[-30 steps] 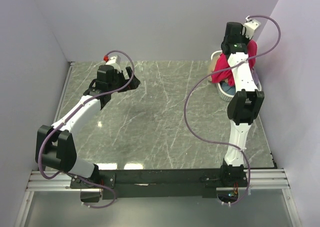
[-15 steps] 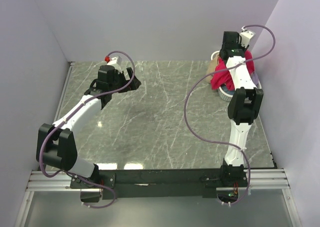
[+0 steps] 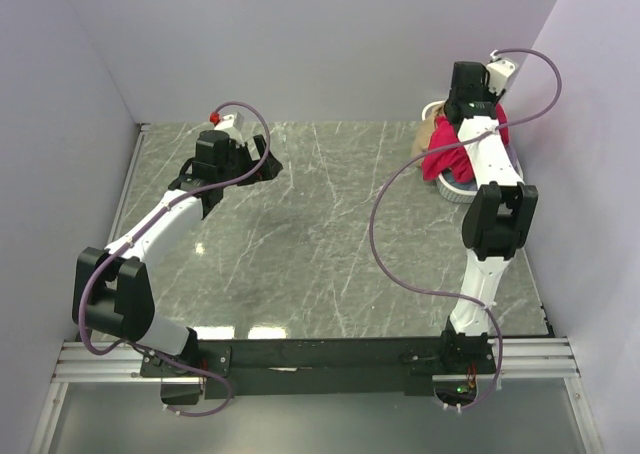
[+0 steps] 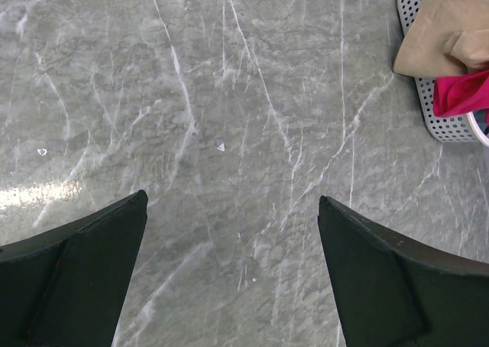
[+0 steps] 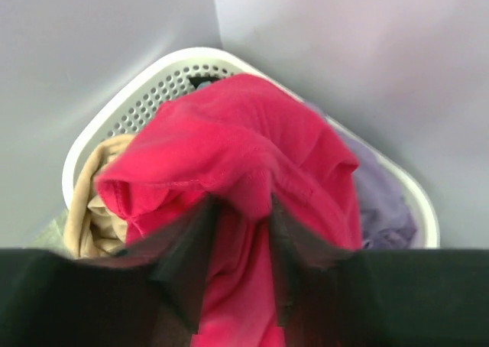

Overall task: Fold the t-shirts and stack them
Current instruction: Grab the tshirt from the pile, then move the tshirt to the center of the board

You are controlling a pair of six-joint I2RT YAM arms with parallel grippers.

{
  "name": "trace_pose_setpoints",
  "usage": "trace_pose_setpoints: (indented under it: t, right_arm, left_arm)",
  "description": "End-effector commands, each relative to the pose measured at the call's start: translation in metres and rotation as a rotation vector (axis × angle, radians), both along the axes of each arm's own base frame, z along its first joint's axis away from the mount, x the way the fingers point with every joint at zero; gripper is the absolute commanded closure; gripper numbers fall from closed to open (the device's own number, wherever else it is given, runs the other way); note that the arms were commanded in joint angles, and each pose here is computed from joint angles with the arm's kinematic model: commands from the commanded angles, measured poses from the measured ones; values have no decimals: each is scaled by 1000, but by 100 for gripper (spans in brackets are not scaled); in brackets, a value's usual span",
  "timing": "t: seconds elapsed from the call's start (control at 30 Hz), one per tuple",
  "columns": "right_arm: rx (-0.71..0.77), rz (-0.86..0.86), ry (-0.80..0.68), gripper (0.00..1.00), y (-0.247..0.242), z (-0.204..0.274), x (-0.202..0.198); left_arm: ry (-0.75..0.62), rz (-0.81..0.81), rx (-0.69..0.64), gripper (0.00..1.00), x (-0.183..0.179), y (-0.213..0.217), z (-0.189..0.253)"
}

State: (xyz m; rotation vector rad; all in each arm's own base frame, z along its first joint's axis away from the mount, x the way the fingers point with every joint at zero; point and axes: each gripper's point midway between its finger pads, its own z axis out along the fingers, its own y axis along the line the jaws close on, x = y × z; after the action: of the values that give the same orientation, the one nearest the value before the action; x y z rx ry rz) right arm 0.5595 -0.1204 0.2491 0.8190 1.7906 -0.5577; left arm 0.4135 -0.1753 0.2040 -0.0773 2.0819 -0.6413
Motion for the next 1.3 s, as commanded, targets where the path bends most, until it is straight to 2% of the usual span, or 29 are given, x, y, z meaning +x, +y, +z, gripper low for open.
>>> trace_pose_setpoints:
  t: [0.0, 0.03, 0.07, 0.1, 0.37, 0.57, 0.97, 1.27]
  right_arm:
    - [4, -13, -132, 79, -2, 59, -12]
    - [8, -5, -145, 85, 0, 66, -15]
    - [10, 6, -164, 99, 2, 71, -15]
    - [12, 15, -158, 100, 2, 66, -17]
    - [49, 95, -151, 100, 15, 65, -9]
    - [73, 196, -214, 100, 31, 87, -13]
    - [5, 525, -401, 100, 92, 205, -64]
    - [-73, 846, -466, 100, 181, 276, -121]
  left_arm:
    - [-43, -19, -29, 1, 2, -6, 19]
    - [-43, -20, -30, 1, 2, -7, 19]
    - [-44, -16, -28, 1, 2, -6, 20]
    - [-41, -18, -26, 1, 2, -6, 18]
    - [-40, -22, -32, 1, 2, -7, 17]
    - [-42, -13, -26, 1, 2, -5, 17]
    - [-46, -26, -40, 0, 3, -9, 19]
    - [-45, -2, -53, 1, 3, -7, 21]
